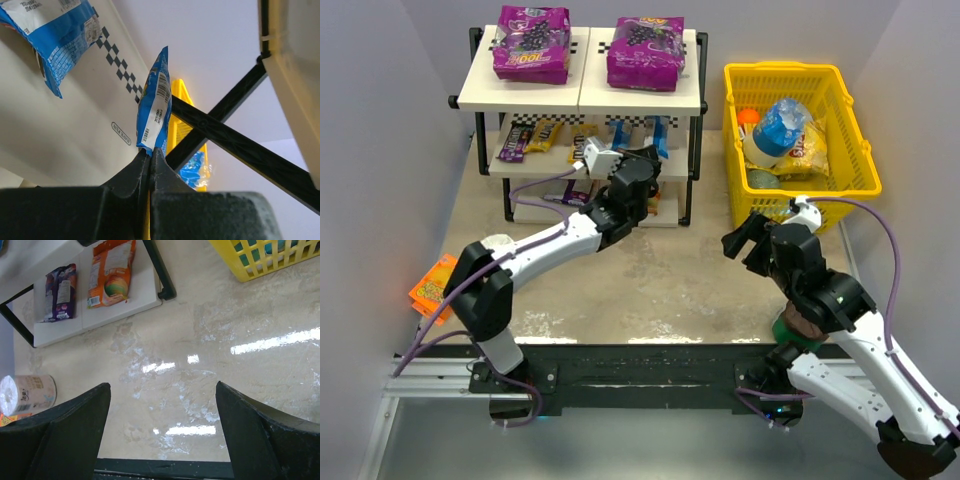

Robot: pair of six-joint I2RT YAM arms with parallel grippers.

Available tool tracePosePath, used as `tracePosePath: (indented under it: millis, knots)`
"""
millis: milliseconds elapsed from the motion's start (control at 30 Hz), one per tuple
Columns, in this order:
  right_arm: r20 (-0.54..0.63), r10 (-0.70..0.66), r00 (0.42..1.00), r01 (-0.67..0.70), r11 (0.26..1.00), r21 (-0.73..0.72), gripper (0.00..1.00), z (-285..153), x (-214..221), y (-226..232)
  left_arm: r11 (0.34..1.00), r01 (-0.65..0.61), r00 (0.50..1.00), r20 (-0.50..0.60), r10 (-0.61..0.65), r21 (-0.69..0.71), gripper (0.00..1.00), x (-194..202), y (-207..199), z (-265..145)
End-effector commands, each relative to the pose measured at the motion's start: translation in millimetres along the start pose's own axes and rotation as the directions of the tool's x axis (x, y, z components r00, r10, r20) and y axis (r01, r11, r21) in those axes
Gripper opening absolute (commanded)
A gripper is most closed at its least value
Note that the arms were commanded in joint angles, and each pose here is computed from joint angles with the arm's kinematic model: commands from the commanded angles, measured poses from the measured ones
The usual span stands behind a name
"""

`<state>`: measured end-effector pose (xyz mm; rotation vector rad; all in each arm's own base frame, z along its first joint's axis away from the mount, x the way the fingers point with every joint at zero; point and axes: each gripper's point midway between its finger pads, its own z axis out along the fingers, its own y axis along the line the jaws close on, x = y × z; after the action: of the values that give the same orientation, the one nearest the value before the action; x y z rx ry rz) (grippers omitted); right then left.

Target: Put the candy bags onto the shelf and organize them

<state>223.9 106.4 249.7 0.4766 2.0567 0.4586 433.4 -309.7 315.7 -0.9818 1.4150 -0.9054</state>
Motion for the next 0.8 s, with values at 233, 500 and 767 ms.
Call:
tracePosePath:
  millis: [233,500,767]
  knots:
    - [0.025,-0.035,0.999,0.034,0.998,0.046,0.93,5.3,-1.3,-10.6,0.998,-0.018,0.994,0.108,0.025,-0.064,0.04,0.2,14.0,23.6]
    - [0.017,-0.041,0.999,0.04,0.998,0.048,0.93,8.3,1.4,-10.3,0.996,-0.041,0.994,0.098,0.048,-0.075,0.24,3.5,18.6,24.3]
    - [0.022,-0.033,0.999,0.032,0.999,0.041,0.93,7.9,-1.3,-7.1,0.993,-0.038,0.998,0.047,0.044,-0.112,0.5,-2.9,22.2,9.2]
